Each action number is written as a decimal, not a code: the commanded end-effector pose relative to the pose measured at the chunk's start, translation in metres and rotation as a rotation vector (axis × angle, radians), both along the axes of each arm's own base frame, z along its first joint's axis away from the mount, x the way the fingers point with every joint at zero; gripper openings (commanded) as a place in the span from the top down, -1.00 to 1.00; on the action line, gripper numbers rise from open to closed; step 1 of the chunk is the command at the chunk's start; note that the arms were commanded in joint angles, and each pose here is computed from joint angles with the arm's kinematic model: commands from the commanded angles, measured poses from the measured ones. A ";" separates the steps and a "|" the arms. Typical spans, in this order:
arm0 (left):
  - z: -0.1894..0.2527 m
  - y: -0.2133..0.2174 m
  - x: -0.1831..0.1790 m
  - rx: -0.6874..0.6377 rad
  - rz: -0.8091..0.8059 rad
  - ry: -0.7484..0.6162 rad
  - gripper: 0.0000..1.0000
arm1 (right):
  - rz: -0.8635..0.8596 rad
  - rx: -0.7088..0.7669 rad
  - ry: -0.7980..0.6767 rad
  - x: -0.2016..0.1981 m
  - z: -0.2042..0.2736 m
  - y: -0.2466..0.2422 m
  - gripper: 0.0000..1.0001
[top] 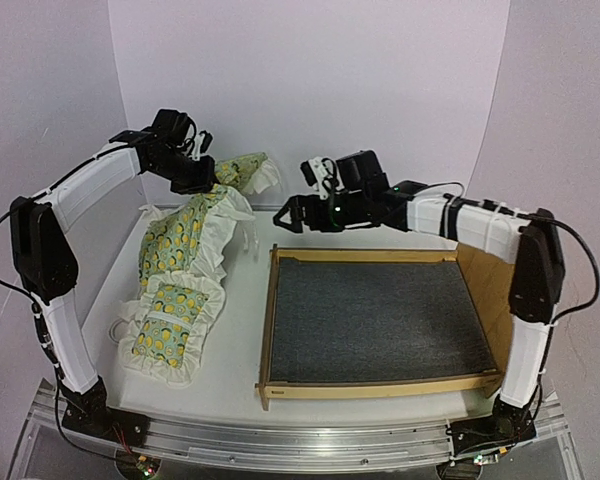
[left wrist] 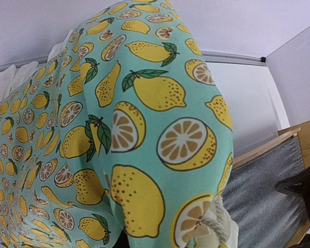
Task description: Set up the pet bed
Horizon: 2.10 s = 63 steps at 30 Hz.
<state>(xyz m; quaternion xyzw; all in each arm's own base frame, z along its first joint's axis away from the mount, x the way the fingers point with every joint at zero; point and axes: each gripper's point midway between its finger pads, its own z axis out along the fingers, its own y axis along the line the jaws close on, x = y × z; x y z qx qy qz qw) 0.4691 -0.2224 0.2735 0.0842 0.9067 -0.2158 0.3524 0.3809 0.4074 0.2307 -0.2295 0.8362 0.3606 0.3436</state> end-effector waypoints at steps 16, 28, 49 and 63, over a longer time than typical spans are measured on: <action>0.033 -0.024 -0.030 -0.104 -0.186 -0.045 1.00 | 0.271 0.528 0.040 0.024 0.050 0.143 -0.68; 0.052 0.009 -0.006 -0.048 0.025 -0.109 -0.31 | -0.128 0.593 0.167 0.069 0.132 0.044 1.00; -0.062 -0.061 -0.115 -0.391 -0.171 0.070 -0.90 | -0.479 0.662 0.137 0.118 0.206 -0.115 1.00; -0.149 -0.090 -0.111 -0.414 -0.203 0.210 -0.24 | -0.454 0.678 0.107 0.114 0.220 -0.115 1.00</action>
